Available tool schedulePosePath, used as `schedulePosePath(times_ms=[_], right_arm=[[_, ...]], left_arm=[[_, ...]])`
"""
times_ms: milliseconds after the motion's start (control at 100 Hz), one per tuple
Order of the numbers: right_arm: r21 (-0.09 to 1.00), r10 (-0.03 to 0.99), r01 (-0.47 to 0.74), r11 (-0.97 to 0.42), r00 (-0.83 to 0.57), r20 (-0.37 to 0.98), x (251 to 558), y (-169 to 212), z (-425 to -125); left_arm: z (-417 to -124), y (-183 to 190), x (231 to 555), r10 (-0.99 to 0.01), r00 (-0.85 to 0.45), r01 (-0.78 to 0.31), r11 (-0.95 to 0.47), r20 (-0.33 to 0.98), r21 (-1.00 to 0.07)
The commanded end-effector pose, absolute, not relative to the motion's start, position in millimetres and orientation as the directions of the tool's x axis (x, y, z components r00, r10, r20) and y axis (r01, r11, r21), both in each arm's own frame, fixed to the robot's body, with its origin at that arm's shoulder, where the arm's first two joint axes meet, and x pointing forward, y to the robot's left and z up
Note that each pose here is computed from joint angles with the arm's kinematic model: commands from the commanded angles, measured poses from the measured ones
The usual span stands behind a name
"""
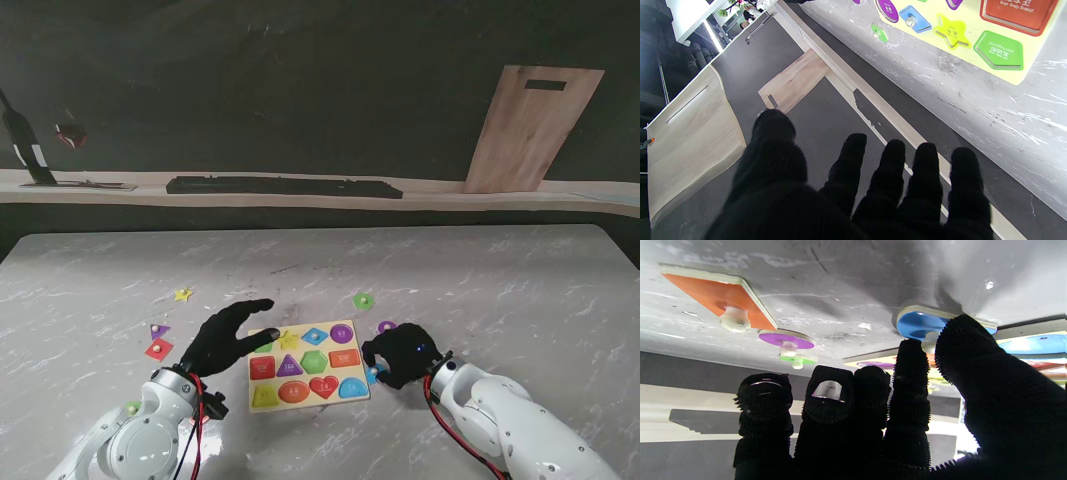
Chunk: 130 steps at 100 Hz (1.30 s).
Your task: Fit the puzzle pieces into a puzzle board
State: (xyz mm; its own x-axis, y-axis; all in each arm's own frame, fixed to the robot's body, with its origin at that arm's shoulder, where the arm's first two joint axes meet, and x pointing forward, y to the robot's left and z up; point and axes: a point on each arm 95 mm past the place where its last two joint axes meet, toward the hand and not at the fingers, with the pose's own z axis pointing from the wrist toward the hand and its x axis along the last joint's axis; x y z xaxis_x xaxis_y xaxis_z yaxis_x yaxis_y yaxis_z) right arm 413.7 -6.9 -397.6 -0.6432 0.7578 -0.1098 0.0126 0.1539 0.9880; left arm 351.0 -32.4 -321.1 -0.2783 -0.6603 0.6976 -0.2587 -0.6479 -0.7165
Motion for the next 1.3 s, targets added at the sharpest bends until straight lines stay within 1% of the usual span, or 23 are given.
schedulePosePath(times_ms=[0,160,420,640,970,1290], right_arm=[[0.986,0.756,0.036,0.163,-0.646,-0.101,409.3,-4.7,-405.1],[0.987,0.755,0.033,0.155,-0.649,-0.097,408.4,-5.5,-402.9],[0.993,0.769,0.006,0.115,-0.633,-0.085,402.5,-8.7,-387.4],[0.998,0.775,0.036,0.049,-0.632,-0.015,388.3,1.3,-381.0],[0.993,0.787,0.122,-0.012,-0.611,0.084,370.4,30.1,-388.8],[0.993,0.782,0.119,-0.002,-0.618,0.076,377.1,50.3,-394.6]], left_arm=[[-320.7,-34.1,350.3,-0.656,-0.279,-0.261,-0.652,0.702,-0.712],[-320.8,-34.1,350.1,-0.655,-0.279,-0.261,-0.652,0.702,-0.712],[-320.3,-34.0,349.7,-0.657,-0.280,-0.256,-0.652,0.700,-0.714],[-320.3,-34.2,349.8,-0.656,-0.280,-0.257,-0.652,0.701,-0.713],[-320.2,-34.7,350.1,-0.651,-0.278,-0.264,-0.655,0.707,-0.708],[-320.0,-34.2,349.8,-0.653,-0.277,-0.264,-0.653,0.705,-0.710]])
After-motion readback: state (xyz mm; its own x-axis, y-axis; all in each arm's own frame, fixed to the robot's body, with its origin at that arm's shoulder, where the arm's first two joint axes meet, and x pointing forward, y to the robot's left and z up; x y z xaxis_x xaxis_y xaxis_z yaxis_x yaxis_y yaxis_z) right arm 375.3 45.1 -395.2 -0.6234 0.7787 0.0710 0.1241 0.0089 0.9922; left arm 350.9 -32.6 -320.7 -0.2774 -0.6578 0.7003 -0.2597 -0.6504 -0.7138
